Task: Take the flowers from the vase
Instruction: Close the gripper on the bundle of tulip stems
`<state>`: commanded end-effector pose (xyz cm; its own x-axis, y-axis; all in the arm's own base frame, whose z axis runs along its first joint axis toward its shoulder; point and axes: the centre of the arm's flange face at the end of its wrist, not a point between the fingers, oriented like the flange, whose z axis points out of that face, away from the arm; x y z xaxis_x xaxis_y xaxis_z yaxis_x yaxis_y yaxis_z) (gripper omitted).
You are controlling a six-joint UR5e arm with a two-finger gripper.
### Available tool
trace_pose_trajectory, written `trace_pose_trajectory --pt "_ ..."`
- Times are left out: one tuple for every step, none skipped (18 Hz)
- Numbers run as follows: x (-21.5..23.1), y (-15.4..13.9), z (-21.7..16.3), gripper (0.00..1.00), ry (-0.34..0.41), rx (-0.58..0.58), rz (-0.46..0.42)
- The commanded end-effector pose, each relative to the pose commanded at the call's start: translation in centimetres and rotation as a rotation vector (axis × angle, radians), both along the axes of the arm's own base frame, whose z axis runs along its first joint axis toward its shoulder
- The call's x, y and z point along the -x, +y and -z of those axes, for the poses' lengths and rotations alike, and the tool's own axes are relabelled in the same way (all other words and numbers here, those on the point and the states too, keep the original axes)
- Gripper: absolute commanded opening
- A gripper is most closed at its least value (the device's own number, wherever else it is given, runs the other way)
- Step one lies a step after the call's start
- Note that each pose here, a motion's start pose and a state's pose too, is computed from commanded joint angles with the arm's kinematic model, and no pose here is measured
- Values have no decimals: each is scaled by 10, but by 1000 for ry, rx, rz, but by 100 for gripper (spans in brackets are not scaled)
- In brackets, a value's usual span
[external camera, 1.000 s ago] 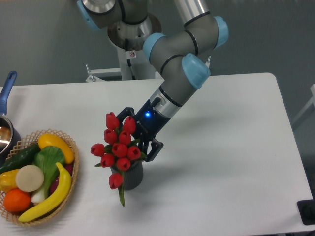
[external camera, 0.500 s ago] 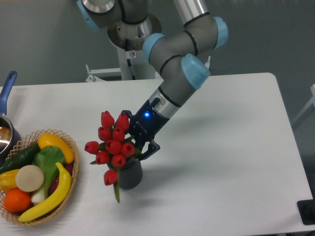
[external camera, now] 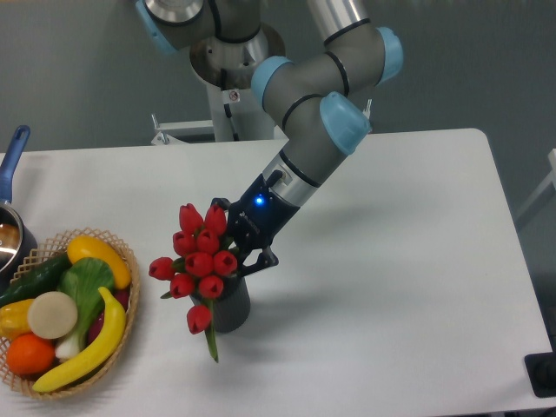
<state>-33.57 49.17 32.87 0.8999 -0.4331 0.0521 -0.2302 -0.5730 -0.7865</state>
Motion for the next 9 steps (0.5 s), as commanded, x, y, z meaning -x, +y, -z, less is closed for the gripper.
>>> trace_pose_trajectory --pt "1 0 -1 37 -3 -5 -2" --pt "1 0 -3 37 -7 -12 -3" --pt "2 -2 -6 37 -8 -17 -9" --pt "3 -4 -11 37 -9 -20 -18" --pt "3 -5 -15 37 -13 -19 -29" --pt "4 -8 -20 37 -14 -24 -37" --pt "4 -8 -23 37 -20 -37 -38" --pt "2 -9 -27 37 -27 -52 -37" --pt "4 -11 -32 37 -39 -69 -45"
